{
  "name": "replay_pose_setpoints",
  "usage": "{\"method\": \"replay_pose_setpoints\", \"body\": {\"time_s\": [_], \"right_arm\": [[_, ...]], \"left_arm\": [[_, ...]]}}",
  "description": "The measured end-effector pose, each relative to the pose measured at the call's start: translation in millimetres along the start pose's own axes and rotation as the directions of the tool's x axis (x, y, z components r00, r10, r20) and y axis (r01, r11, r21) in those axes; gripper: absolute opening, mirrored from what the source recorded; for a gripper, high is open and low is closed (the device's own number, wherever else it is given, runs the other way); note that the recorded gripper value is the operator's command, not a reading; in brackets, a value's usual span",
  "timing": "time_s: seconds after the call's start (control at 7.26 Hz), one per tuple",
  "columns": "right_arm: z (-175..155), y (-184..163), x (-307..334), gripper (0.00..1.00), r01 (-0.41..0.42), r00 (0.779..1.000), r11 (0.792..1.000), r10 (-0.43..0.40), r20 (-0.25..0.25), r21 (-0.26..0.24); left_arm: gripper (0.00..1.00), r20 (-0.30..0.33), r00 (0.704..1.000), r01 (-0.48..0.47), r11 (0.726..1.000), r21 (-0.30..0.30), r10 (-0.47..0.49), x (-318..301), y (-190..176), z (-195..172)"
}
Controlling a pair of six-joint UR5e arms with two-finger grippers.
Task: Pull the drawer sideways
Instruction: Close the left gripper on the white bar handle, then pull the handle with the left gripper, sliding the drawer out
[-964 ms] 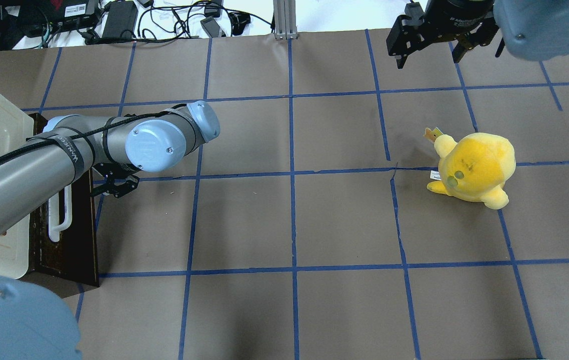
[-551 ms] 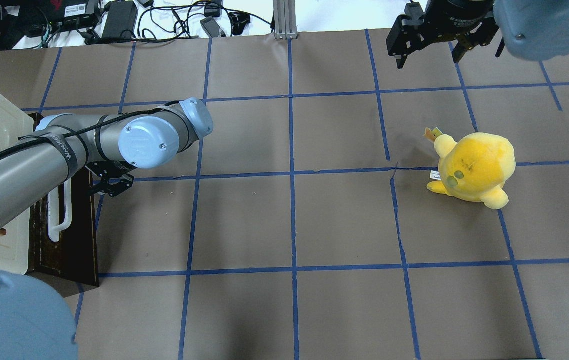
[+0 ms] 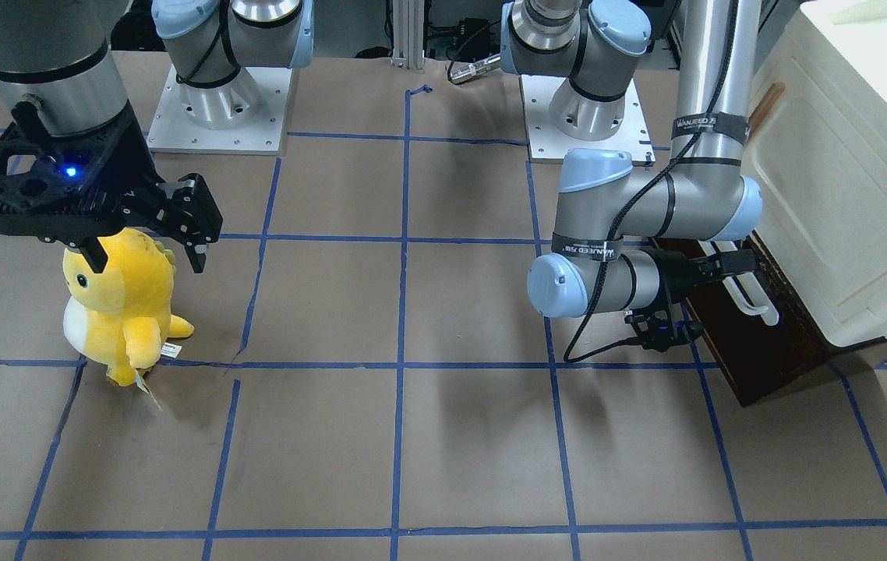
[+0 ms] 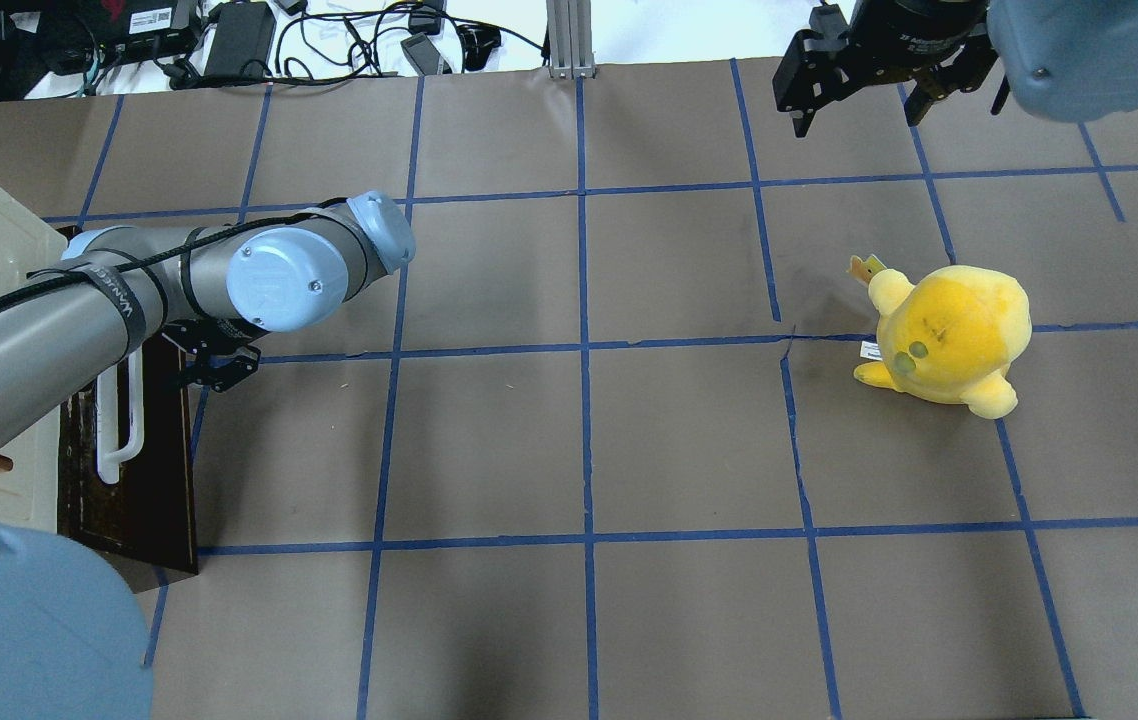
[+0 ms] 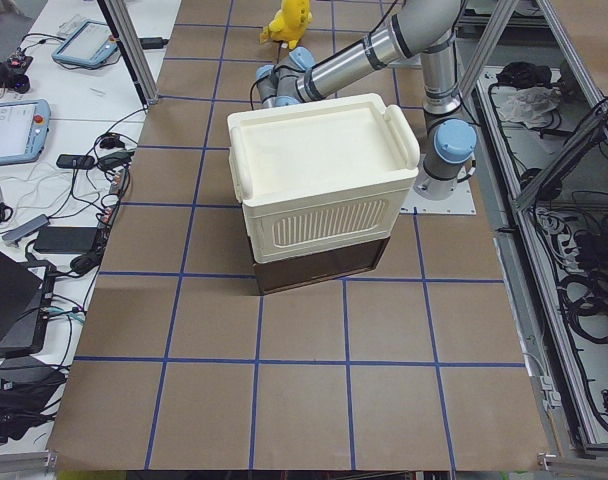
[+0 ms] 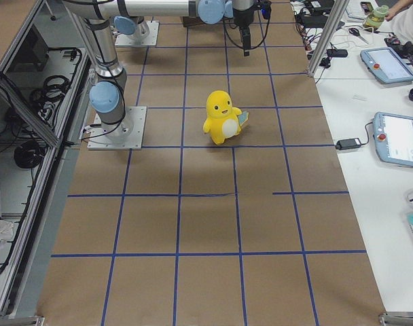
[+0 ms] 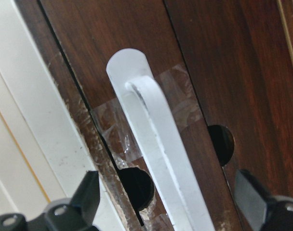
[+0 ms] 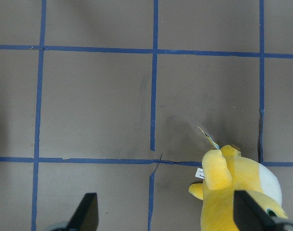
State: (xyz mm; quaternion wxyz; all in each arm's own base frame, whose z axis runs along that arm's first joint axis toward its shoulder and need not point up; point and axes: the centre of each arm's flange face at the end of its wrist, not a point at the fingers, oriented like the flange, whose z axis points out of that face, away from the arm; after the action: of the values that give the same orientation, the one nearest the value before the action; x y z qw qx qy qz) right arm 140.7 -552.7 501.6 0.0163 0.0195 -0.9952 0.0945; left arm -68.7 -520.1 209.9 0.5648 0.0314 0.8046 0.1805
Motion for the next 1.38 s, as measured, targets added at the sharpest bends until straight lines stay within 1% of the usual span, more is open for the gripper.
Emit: {"method": "replay_pose_setpoints", "body": {"time_s": [0.14, 0.28, 0.41, 0.55, 0.83, 0.96, 1.1, 1.38], "right_arm": [[0.0, 0.0, 0.0, 1.00, 0.000, 1.000, 1.000, 0.000, 0.000, 0.000], [0.0, 0.0, 0.0, 1.00, 0.000, 1.000, 1.000, 0.000, 0.000, 0.000], [0.0, 0.0, 0.0, 1.00, 0.000, 1.000, 1.000, 0.000, 0.000, 0.000], [0.0, 0.0, 0.0, 1.00, 0.000, 1.000, 1.000, 0.000, 0.000, 0.000], [0.0, 0.0, 0.0, 1.00, 0.000, 1.000, 1.000, 0.000, 0.000, 0.000], [0.0, 0.0, 0.0, 1.00, 0.000, 1.000, 1.000, 0.000, 0.000, 0.000], [0.0, 0.0, 0.0, 1.00, 0.000, 1.000, 1.000, 0.000, 0.000, 0.000], [0.0, 0.0, 0.0, 1.00, 0.000, 1.000, 1.000, 0.000, 0.000, 0.000]], "left_arm": [[0.69, 0.001, 1.000, -0.005, 1.000, -0.001, 0.005, 0.8, -0.5, 0.5], [0.53, -0.001, 1.000, -0.010, 1.000, -0.004, 0.010, 2.3, 0.0, 1.3], [0.45, -0.002, 1.000, -0.015, 1.000, -0.008, 0.015, 4.6, 0.8, 2.3], [0.41, -0.003, 1.000, -0.019, 1.000, -0.010, 0.019, 6.3, 1.1, 3.0], [0.39, -0.003, 1.000, -0.022, 1.000, -0.012, 0.022, 7.9, 1.2, 3.7], [0.34, -0.003, 1.000, -0.023, 1.000, -0.012, 0.023, 8.1, 0.9, 3.6], [0.27, -0.002, 1.000, -0.023, 1.000, -0.010, 0.023, 8.4, 0.8, 3.0], [0.27, -0.001, 1.000, -0.023, 1.000, -0.009, 0.023, 10.0, 0.1, 2.3]]}}
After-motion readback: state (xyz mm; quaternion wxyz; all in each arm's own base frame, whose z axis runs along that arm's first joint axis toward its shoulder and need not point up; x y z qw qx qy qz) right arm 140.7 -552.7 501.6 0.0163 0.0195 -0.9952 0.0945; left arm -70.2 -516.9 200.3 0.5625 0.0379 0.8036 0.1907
